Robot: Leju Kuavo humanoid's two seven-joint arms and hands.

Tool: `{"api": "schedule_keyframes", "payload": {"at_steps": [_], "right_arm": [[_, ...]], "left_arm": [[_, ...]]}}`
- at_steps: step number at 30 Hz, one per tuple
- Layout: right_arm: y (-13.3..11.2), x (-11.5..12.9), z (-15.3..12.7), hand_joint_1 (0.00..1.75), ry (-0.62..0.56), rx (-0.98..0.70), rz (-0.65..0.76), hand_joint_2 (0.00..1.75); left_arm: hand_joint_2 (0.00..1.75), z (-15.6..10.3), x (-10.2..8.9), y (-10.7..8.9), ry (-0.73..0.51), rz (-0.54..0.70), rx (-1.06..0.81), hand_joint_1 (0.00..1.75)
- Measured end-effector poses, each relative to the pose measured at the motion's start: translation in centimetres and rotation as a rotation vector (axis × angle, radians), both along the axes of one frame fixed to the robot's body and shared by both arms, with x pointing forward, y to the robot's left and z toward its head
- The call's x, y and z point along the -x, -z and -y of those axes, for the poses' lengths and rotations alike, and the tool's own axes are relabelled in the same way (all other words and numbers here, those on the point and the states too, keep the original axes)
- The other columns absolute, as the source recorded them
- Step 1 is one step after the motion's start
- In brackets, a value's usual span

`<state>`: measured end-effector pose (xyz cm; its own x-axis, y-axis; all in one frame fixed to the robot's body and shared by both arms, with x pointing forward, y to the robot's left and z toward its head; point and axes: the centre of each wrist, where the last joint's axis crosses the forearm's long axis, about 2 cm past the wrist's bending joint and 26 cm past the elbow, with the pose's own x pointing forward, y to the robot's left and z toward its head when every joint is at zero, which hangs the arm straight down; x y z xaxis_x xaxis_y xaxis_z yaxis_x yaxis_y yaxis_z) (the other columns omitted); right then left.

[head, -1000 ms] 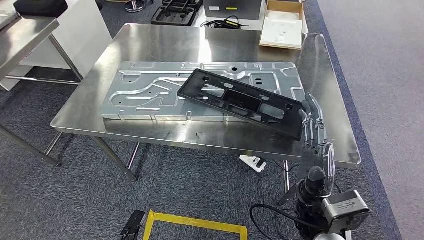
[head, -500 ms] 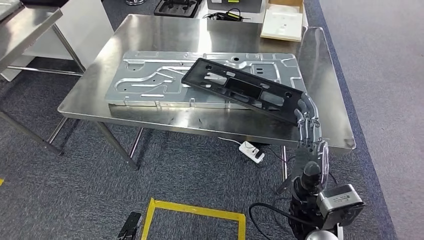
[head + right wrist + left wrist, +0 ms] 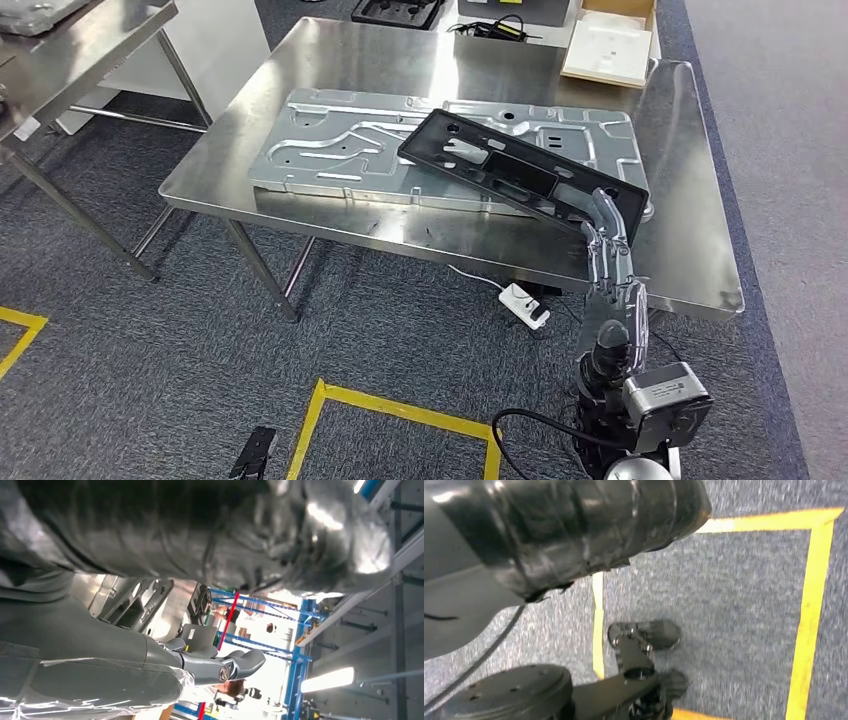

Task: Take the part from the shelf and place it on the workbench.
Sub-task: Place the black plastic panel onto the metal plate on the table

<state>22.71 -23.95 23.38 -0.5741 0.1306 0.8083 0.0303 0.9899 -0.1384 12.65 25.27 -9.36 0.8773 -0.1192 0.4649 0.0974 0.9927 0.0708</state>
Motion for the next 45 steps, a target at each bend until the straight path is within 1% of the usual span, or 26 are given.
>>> {"api": "schedule_keyframes", "payload": {"at_steps": [10, 22, 31, 45], "right_arm": [[0.14, -0.15, -0.17, 0.00, 0.009, -0.008, -0.029, 0.00], [0.17, -0.10, -0.36, 0.00, 0.000, -0.009, -0.032, 0.00], [0.27, -0.09, -0.36, 0.00, -0.019, -0.055, -0.046, 0.00], [0.41, -0.08, -0.36, 0.00, -0.018, -0.056, -0.043, 0.00]], "left_arm": [[0.00, -0.02, -0.10, -0.02, 0.012, -0.001, 0.001, 0.00], [0.00, -0.03, -0.10, -0.03, 0.008, -0.002, -0.007, 0.00], [0.00, -0.04, -0.11, -0.03, 0.008, -0.008, -0.012, 0.00], [0.00, -0.17, -0.09, -0.01, 0.004, -0.007, -0.009, 0.00]]}}
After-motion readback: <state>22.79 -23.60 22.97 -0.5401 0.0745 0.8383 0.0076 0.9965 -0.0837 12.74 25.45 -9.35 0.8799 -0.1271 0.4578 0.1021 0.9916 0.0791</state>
